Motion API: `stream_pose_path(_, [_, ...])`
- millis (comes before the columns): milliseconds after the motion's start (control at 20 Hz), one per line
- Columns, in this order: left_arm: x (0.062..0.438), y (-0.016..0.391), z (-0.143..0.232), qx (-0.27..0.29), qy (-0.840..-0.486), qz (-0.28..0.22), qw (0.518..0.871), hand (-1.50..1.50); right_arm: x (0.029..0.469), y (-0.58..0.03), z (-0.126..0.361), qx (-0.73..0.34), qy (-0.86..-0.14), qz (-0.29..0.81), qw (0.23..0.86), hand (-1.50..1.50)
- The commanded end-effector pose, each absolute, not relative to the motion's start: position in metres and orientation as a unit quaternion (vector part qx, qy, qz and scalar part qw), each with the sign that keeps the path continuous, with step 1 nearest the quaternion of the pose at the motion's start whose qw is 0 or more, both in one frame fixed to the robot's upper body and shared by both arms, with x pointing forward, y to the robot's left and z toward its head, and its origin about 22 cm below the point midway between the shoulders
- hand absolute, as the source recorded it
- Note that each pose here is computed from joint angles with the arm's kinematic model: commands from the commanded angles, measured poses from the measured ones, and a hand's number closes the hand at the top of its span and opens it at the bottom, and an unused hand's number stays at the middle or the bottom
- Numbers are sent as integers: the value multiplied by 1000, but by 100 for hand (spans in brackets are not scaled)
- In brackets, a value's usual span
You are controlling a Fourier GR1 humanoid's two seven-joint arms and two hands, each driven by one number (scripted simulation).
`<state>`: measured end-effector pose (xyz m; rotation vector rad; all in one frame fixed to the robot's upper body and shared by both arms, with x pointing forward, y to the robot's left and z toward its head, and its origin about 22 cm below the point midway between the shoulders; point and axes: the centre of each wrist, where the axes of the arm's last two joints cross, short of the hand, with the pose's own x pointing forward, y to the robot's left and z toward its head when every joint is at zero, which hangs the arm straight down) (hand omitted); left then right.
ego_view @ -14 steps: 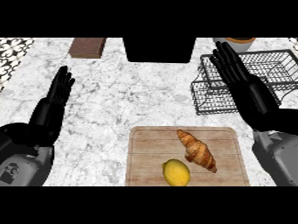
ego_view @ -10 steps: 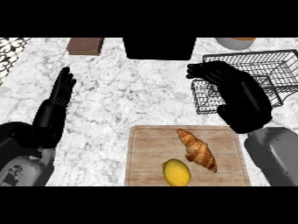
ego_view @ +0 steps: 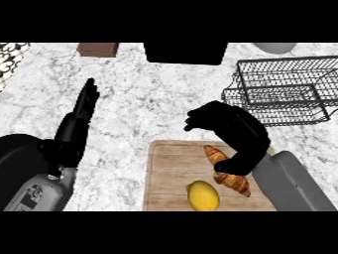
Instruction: Pick the lemon from the cutting board and place it in the tiered basket
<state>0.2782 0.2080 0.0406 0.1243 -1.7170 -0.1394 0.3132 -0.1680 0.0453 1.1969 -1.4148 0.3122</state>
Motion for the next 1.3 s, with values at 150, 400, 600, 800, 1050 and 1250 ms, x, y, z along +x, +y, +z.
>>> stream_pose_path(150, [278, 197, 34, 78, -744, -53, 661, 0, 349, -255, 61, 602, -585, 235, 491, -150])
stream_pose_path(400, [268, 199, 23, 73, -733, -52, 675, 0, 364, -278, 153, 485, -612, 443, 441, -150])
stream_pose_path(600, [276, 199, 35, 77, -740, -43, 667, 0, 355, -270, 232, 387, -633, 562, 367, -150])
stream_pose_path(800, [273, 201, 28, 85, -738, -42, 668, 0, 321, -252, 279, 291, -643, 646, 291, -150])
stream_pose_path(1050, [270, 202, 29, 82, -735, -44, 672, 0, 283, -217, 270, 205, -638, 697, 252, -150])
stream_pose_path(1250, [261, 203, 18, 83, -737, -49, 669, 0, 269, -215, 256, 190, -614, 726, 244, -150])
